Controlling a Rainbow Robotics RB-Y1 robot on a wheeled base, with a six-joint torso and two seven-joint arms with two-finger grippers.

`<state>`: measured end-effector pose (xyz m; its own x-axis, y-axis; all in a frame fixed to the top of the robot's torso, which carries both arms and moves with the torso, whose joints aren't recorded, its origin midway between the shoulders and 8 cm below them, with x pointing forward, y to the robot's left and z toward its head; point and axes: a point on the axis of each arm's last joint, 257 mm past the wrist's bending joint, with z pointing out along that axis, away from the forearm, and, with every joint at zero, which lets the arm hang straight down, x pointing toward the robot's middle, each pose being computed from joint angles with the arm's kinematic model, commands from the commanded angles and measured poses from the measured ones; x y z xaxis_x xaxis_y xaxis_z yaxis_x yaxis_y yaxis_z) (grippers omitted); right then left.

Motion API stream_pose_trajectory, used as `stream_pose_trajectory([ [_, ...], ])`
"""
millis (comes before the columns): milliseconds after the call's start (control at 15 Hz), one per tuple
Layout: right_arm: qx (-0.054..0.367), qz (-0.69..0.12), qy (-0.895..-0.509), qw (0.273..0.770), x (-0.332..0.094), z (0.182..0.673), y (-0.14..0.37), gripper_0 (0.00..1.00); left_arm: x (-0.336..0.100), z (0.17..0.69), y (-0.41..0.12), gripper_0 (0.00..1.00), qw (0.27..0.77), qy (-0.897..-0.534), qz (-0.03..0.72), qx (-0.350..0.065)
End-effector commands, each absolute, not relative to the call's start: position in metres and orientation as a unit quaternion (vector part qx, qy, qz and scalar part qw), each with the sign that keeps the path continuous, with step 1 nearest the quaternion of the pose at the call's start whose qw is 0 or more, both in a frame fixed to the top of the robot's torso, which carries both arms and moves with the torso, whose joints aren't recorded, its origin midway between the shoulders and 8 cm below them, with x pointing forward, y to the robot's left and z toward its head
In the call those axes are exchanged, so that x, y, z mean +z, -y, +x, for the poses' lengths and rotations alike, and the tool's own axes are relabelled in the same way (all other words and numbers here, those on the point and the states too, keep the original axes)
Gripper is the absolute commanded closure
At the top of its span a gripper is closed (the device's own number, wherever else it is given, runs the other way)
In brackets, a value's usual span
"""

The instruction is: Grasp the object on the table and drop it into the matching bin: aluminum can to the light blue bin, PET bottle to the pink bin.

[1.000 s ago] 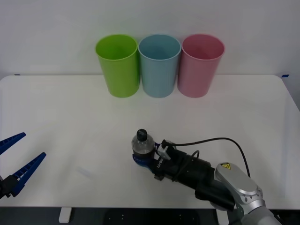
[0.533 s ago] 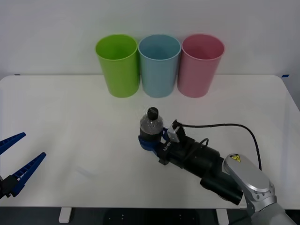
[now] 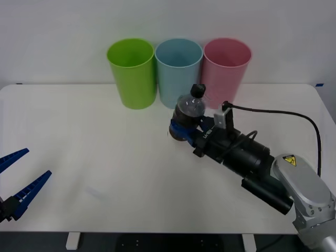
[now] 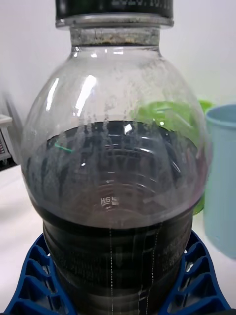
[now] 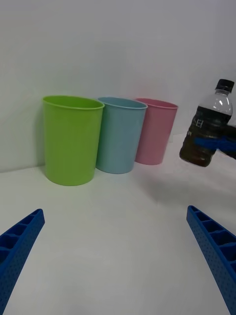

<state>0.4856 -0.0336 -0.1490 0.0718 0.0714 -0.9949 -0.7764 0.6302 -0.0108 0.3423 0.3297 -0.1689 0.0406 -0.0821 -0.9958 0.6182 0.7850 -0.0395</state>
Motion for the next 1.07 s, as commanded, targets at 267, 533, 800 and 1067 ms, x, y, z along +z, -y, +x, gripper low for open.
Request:
stream_pose_trajectory([
  [267,0.355,-0.237,-0.587,0.688,-0.078,0.491,0.062,1.0,-0.169,0.342,-0.33,0.0,0.691,-0.645,0.208,-0.253],
  [533,0.339,-0.235,-0.576,0.706,-0.033,0.511,0.085,1.0,-0.169,0.342,-0.33,0.0,0.691,-0.645,0.208,-0.253],
  [800,0.33,-0.228,-0.575,0.713,0.003,0.535,0.111,1.0,-0.169,0.342,-0.33,0.0,0.691,-0.645,0.208,-0.253],
  [1067,0.299,-0.222,-0.579,0.725,0.029,0.583,0.135,1.0,-0.169,0.342,-0.33,0.0,0.691,-0.645,0.208,-0.253],
])
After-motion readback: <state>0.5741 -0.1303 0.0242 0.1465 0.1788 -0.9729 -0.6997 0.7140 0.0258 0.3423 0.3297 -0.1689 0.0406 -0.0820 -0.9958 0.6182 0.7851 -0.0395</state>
